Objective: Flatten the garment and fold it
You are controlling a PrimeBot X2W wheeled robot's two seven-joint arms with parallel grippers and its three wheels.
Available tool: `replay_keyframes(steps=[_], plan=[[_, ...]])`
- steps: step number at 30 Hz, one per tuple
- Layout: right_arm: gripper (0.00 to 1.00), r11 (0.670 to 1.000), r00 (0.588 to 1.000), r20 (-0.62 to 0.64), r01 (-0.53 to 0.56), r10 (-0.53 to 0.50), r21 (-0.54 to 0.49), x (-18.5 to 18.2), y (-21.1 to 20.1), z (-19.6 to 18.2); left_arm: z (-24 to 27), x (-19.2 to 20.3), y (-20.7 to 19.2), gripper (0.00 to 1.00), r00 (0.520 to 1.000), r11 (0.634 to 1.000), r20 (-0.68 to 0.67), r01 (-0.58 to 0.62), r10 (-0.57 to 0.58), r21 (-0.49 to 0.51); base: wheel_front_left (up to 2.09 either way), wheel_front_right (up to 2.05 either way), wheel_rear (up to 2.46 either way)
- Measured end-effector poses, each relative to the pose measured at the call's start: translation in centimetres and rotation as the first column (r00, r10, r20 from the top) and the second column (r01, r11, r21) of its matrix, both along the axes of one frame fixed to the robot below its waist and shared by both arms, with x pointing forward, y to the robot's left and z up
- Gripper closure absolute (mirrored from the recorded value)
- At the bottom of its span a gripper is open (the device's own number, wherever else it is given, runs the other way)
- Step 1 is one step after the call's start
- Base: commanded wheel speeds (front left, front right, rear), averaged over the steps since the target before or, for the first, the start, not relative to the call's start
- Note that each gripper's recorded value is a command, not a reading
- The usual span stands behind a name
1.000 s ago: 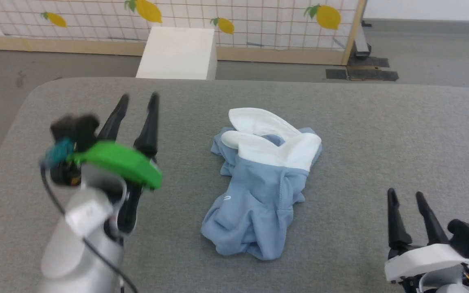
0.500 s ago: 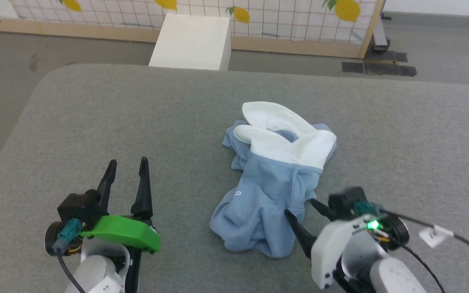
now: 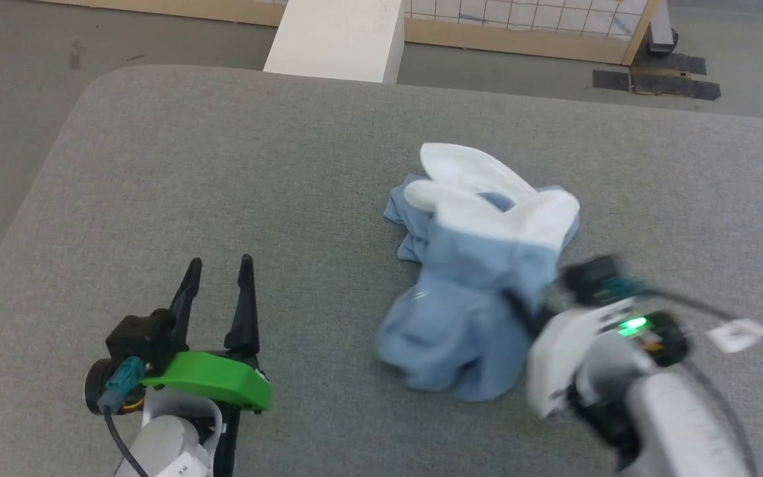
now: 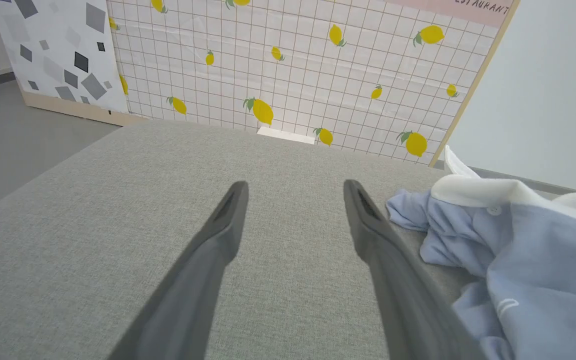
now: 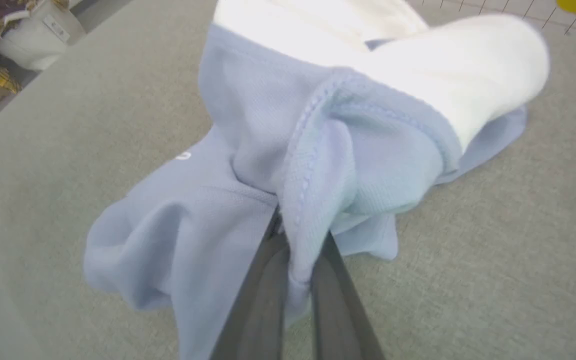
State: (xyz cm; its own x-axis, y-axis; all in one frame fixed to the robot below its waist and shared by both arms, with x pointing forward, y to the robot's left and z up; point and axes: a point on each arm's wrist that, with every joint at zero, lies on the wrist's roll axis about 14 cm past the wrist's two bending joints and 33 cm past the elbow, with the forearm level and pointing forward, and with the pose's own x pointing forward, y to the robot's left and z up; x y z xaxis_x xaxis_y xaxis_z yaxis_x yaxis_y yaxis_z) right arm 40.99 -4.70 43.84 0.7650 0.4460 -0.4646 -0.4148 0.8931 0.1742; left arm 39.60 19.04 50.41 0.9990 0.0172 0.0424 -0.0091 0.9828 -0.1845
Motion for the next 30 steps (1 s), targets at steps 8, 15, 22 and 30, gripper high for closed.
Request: replay_keyframes(steps=[8,15,22,30], plan=[[1.00,0.873,0.879,0.086,0.477,-0.470,-0.105,2.3,-19.8,2.8,0.1,0.6,-1.3,0.00,0.999,0.999,0.006,0.048,-0.048,-0.003,0.00,0.00,0.00],[0.00,0.776,0.779,-0.060,0.609,-0.624,-0.167,-1.3,-24.5,-1.9,-1.3,0.7,-2.2,0.00,0.995,0.996,-0.049,0.084,-0.085,-0.016,0.00,0.00,0.00],[0.00,0.737,0.720,0.167,0.669,-0.674,0.093,0.5,-24.2,4.1,0.1,2.5,-5.7,0.00,0.980,0.979,-0.050,0.187,-0.192,-0.084,0.00,0.00,0.00],[0.00,0.716,0.678,0.240,0.681,-0.695,0.152,-0.8,-25.0,6.3,2.3,7.8,-15.7,0.00,0.860,0.881,-0.192,0.464,-0.473,-0.093,0.00,0.00,0.00]])
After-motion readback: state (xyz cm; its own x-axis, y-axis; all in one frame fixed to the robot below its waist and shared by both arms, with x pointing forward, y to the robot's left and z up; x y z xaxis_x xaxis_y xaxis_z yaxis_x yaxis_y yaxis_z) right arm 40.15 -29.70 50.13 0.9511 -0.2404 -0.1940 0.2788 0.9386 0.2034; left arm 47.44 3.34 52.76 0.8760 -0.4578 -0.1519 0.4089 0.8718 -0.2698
